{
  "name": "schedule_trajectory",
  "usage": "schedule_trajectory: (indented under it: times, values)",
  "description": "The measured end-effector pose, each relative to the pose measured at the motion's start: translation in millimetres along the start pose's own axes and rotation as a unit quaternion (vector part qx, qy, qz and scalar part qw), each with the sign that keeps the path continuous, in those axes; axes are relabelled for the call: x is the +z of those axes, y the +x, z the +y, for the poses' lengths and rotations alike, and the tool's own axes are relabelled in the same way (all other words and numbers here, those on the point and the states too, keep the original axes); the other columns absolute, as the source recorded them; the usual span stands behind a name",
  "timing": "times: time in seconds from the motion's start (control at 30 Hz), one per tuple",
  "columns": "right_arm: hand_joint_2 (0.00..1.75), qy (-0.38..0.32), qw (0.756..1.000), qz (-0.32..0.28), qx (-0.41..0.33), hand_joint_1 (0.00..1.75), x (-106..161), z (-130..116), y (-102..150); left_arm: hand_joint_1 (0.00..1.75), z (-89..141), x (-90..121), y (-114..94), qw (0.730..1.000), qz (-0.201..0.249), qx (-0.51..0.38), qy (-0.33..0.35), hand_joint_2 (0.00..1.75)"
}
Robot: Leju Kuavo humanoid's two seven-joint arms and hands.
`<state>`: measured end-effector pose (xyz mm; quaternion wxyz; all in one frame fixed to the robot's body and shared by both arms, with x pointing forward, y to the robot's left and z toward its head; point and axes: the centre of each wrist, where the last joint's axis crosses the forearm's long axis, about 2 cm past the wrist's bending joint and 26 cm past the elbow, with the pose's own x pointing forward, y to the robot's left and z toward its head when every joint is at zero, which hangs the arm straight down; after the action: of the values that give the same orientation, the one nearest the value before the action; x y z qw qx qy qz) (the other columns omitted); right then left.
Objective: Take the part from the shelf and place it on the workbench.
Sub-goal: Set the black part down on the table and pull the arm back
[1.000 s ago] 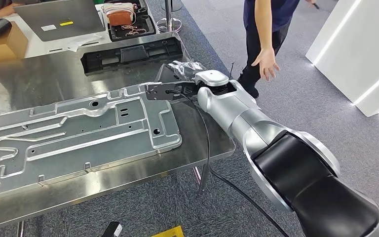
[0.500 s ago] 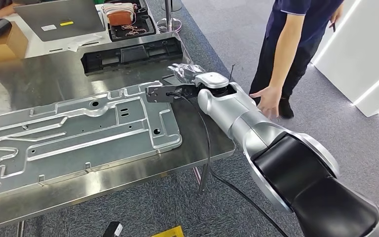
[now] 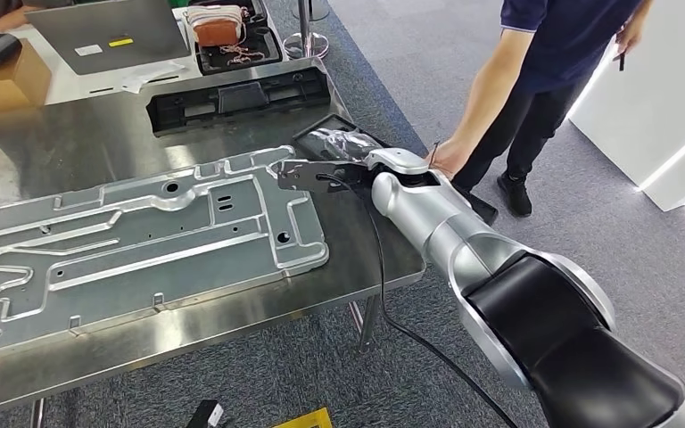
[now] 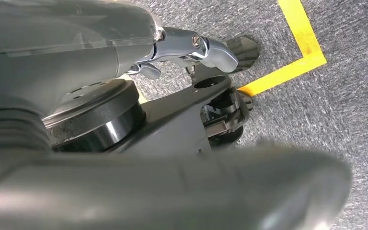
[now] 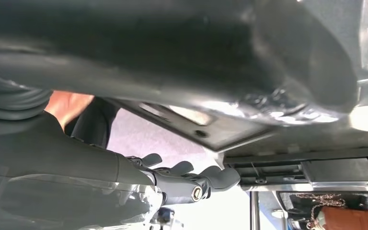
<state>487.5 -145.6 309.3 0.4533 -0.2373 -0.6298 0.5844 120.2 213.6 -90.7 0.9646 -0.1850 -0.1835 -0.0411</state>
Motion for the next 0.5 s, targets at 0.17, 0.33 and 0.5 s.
schedule_trajectory:
  times: [0.17,0.33,0.5]
  values:
    - [0.0,-0.012,1.0,0.003,-0.021,0.0,5.5,8.2,-15.9,0.0,0.3,-0.6,5.8,1.0,0.001,-0.003,-0.001,0.0]
    - [0.0,-0.018,0.999,0.005,-0.027,0.0,7.7,8.8,-21.8,0.0,0.5,-0.9,9.6,1.0,-0.001,-0.004,-0.001,0.0]
    - [0.0,-0.017,1.0,-0.001,-0.021,0.0,8.3,9.4,-23.0,0.0,0.5,-1.0,10.0,1.0,-0.002,-0.004,0.001,0.0]
